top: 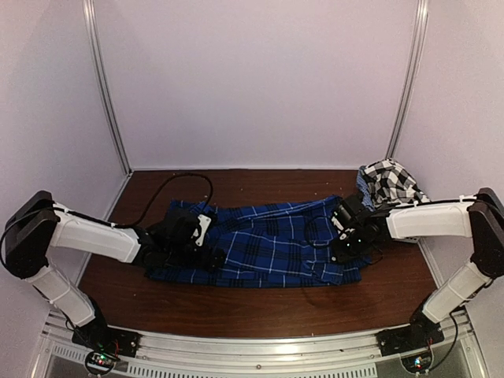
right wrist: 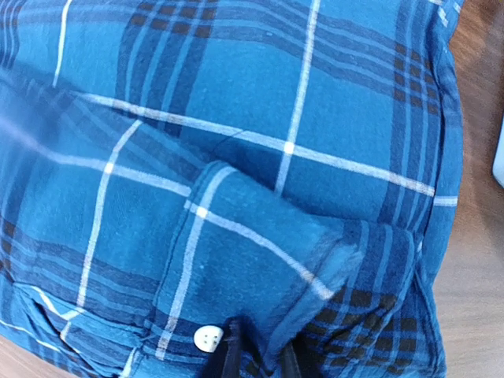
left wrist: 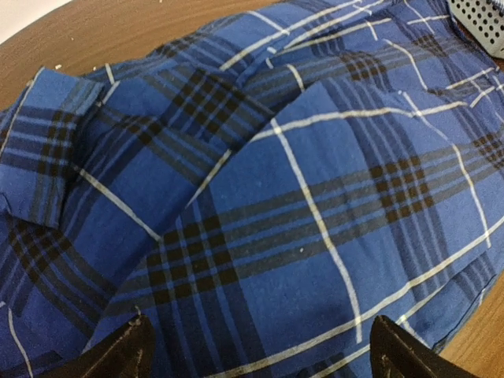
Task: Fold and stack the long sleeve shirts
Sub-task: Fold the sleeve of the 1/3-folded shirt, then move the 1/3-folded shirt to the center of the board.
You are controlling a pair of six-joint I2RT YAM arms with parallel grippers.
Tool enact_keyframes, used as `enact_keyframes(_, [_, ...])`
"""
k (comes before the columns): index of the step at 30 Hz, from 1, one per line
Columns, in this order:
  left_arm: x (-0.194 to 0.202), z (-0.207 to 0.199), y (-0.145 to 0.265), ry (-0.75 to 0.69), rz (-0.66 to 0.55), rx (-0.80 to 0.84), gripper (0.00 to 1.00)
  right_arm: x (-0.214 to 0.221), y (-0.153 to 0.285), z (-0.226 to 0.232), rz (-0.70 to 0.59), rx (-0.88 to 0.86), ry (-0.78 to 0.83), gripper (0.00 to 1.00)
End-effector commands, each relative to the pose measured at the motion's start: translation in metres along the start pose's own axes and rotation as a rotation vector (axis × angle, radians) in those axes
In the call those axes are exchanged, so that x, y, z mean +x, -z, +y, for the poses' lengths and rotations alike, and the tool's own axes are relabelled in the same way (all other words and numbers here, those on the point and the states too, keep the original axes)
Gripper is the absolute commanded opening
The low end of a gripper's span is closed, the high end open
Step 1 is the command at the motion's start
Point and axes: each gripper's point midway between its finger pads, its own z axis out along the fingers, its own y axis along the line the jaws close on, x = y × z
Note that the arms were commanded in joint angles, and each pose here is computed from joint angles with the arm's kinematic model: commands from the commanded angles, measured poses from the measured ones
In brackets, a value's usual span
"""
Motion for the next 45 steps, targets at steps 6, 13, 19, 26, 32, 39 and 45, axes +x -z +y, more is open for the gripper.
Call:
enact_keyframes(6, [0.028, 0.012, -0.007, -0.003, 0.004, -0.036, 0.97, -0.026, 0.029, 0.002, -0.106, 0.004, -0.023, 0.52])
enact_keyframes(13, [0.054, 0.017, -0.011, 0.011, 0.053, -0.053, 0.98, -0.037, 0.033, 0.024, -0.175, -0.094, -0.033, 0.62])
enact_keyframes(19, [0.061, 0.014, -0.011, 0.003, 0.065, -0.052, 0.98, -0.029, -0.001, 0.033, -0.144, -0.112, -0.029, 0.56])
enact_keyframes(26, [0.078, 0.008, -0.008, 0.011, 0.099, -0.047, 0.98, 0.008, -0.026, 0.023, -0.083, -0.089, -0.056, 0.54])
enact_keyframes(32, [0.103, -0.009, 0.000, 0.012, 0.154, -0.029, 0.98, 0.052, -0.032, 0.022, -0.025, -0.085, -0.116, 0.53])
enact_keyframes(39, [0.135, -0.020, 0.016, 0.019, 0.225, -0.058, 0.98, 0.093, -0.020, 0.024, 0.019, -0.029, -0.163, 0.52])
enact_keyframes(45, [0.163, -0.009, 0.034, 0.038, 0.276, -0.119, 0.98, 0.103, -0.005, 0.026, 0.007, -0.040, -0.192, 0.53])
